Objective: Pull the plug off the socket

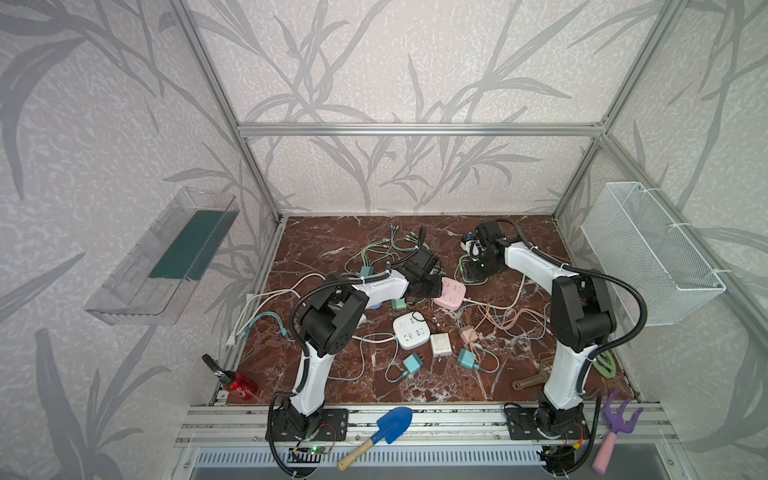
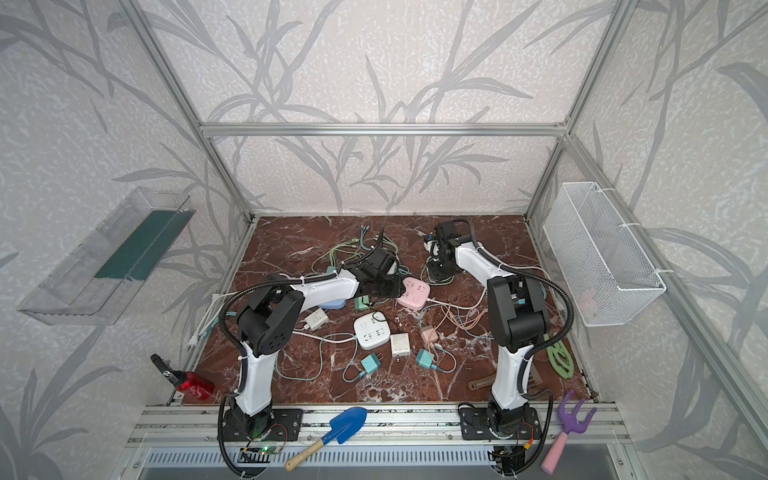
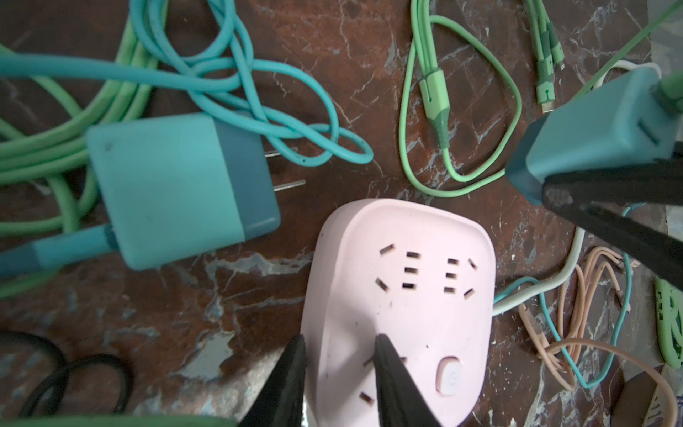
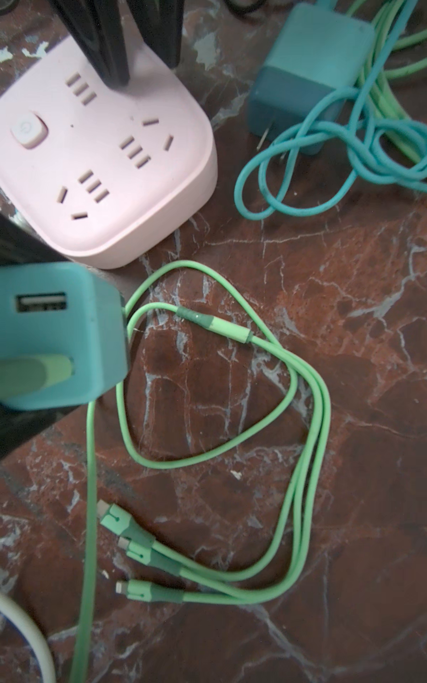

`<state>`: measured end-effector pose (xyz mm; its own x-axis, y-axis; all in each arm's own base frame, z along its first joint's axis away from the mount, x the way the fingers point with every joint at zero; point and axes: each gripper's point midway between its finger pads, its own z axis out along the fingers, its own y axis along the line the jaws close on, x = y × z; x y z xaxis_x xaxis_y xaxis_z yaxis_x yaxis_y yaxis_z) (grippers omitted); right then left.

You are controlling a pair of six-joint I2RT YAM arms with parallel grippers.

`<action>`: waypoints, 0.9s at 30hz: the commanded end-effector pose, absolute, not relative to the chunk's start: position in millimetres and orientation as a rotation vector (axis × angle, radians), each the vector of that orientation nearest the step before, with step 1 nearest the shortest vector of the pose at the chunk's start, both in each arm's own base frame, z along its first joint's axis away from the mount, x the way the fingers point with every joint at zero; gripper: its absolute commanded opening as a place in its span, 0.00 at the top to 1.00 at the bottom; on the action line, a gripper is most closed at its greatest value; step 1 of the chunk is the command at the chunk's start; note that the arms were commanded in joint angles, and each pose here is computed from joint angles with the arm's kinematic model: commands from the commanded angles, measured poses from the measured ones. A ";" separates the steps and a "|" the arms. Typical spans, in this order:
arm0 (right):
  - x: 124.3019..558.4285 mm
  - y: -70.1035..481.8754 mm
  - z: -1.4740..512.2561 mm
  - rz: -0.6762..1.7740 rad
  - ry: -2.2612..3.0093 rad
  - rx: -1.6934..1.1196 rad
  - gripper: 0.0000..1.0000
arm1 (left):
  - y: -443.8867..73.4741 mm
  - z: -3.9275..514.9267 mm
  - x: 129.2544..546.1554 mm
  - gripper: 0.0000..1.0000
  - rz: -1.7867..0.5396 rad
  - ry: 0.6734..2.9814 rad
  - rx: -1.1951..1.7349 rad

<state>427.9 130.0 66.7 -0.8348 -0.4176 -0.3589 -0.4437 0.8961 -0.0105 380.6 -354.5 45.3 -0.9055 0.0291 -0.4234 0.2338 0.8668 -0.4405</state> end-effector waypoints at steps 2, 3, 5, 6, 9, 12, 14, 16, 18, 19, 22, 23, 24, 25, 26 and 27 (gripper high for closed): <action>421.6 122.7 57.8 0.070 2.788 -0.627 0.69 | -346.2 58.0 370.7 0.66 -0.667 2.627 0.194; 421.2 122.7 57.7 0.070 2.792 -0.629 0.69 | -344.8 59.2 370.2 0.65 -0.662 2.622 0.192; 419.8 122.5 58.0 0.070 2.798 -0.632 0.68 | -342.5 65.4 370.0 0.64 -0.659 2.605 0.194; 419.0 122.3 57.8 0.070 2.803 -0.633 0.68 | -341.9 68.4 370.2 0.63 -0.660 2.596 0.194; 415.9 120.7 58.0 0.064 2.819 -0.636 0.68 | -341.2 76.7 369.4 0.61 -0.671 2.576 0.195; 413.4 117.8 54.3 0.041 2.840 -0.642 0.68 | -340.1 81.5 368.6 0.61 -0.676 2.566 0.200; 412.2 117.2 52.4 0.041 2.856 -0.646 0.67 | -340.9 84.1 367.0 0.61 -0.691 2.563 0.203; 411.5 117.2 50.6 0.041 2.871 -0.652 0.66 | -340.6 85.3 365.1 0.61 -0.698 2.563 0.207; 411.1 116.8 49.4 0.038 2.885 -0.656 0.65 | -339.2 84.8 362.9 0.61 -0.700 2.566 0.204; 410.8 116.4 48.0 0.030 2.893 -0.658 0.64 | -337.9 85.3 362.2 0.61 -0.698 2.564 0.201; 410.8 114.8 47.0 0.016 2.902 -0.658 0.60 | -334.8 86.6 359.4 0.61 -0.698 2.562 0.192; 410.9 114.6 46.5 0.012 2.903 -0.659 0.59 | -334.1 88.6 359.1 0.61 -0.701 2.555 0.190; 410.8 114.4 46.7 0.012 2.904 -0.656 0.58 | -333.6 89.7 358.6 0.61 -0.702 2.550 0.187; 411.5 114.7 47.0 0.013 2.902 -0.653 0.58 | -332.9 92.4 358.7 0.60 -0.708 2.540 0.182; 411.5 115.6 47.3 0.017 2.902 -0.652 0.56 | -332.5 95.9 358.5 0.60 -0.713 2.529 0.181; 411.8 115.9 47.3 0.023 2.902 -0.649 0.54 | -332.4 98.2 358.7 0.59 -0.717 2.520 0.180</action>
<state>413.0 117.7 45.3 -0.8837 -0.4277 -0.1900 -0.4317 0.9018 -0.0219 354.7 -330.3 69.5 -0.8938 0.0215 -0.4479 0.2390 0.8681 -0.4351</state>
